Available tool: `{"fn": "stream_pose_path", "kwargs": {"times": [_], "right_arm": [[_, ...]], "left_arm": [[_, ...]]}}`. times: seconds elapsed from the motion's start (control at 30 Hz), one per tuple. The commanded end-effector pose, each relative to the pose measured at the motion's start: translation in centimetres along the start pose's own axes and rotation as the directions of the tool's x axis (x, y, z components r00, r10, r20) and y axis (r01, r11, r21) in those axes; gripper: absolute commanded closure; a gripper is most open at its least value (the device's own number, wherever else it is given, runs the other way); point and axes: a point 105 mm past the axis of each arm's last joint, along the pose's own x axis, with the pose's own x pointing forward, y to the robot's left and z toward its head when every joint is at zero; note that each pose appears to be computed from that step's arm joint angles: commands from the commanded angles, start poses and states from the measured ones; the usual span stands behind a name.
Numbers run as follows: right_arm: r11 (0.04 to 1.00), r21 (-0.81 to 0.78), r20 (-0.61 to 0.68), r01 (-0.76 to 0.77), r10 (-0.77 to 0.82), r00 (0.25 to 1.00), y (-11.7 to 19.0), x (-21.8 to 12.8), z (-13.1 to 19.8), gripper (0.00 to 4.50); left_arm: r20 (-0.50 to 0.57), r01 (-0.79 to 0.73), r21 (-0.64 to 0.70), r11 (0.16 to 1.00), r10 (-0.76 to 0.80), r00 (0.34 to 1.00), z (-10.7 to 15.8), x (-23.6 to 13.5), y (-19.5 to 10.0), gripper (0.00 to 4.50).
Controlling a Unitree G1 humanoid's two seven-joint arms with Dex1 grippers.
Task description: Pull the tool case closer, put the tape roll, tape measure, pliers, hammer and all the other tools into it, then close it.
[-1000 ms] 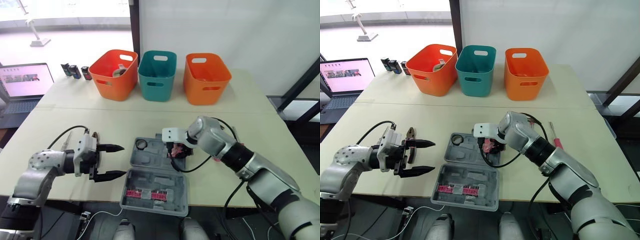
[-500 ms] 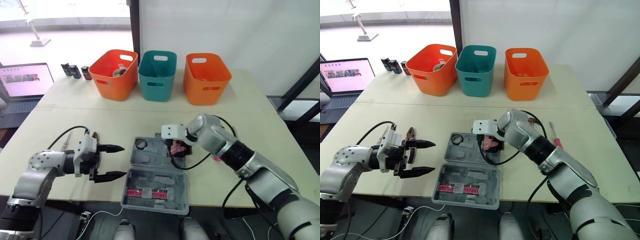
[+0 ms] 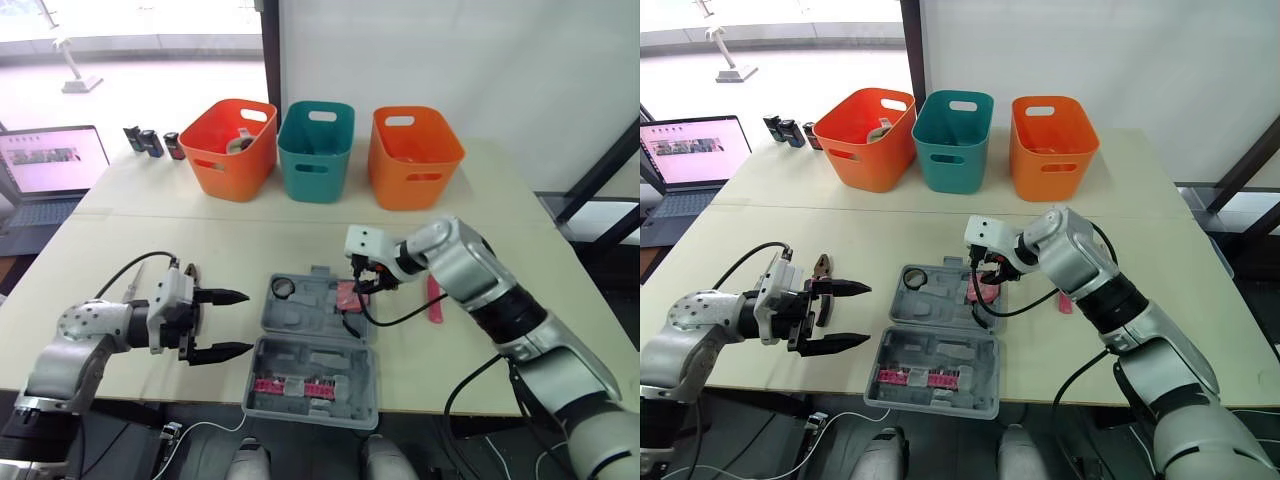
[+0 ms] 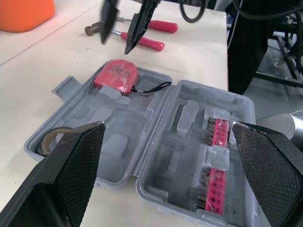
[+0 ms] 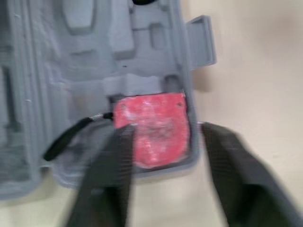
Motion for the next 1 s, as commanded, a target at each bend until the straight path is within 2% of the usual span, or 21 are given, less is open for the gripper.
{"fn": "stream_pose_path", "kwargs": {"times": [0.03,0.17,0.27,0.37,0.47,0.77,1.0], "right_arm": [[0.999,0.007,0.085,0.042,-0.042,0.996,-0.4,-1.5,0.8,2.83],[0.994,0.062,0.219,0.093,-0.104,0.97,-0.1,-1.9,-0.3,2.83],[0.992,0.004,0.342,0.129,-0.123,0.932,0.9,-1.8,-0.8,2.83],[0.978,0.142,0.403,0.151,-0.196,0.894,1.1,-0.9,-2.6,2.83],[0.974,0.182,0.444,0.137,-0.206,0.872,1.7,-0.4,-3.0,2.83],[0.958,0.261,0.373,0.119,-0.214,0.903,2.2,2.6,-4.8,2.83],[0.93,0.361,0.177,0.074,-0.147,0.973,3.3,4.7,-8.5,2.83]], "left_arm": [[0.013,-0.002,0.032,0.999,0.001,1.0,0.9,-0.2,0.1,0.0],[0.012,-0.007,0.031,0.999,0.007,1.0,0.8,-0.3,0.1,0.0],[0.012,-0.011,0.03,0.999,0.011,1.0,0.8,-0.3,0.0,0.0],[0.013,-0.012,0.025,1.0,0.012,1.0,0.7,-0.2,-0.1,0.0],[0.013,-0.012,0.023,1.0,0.011,1.0,0.7,-0.2,-0.1,0.0],[0.01,-0.015,0.026,1.0,0.015,1.0,0.9,-0.2,0.1,0.0],[0.009,-0.017,0.031,0.999,0.017,1.0,1.1,-0.2,0.0,0.0]]}}
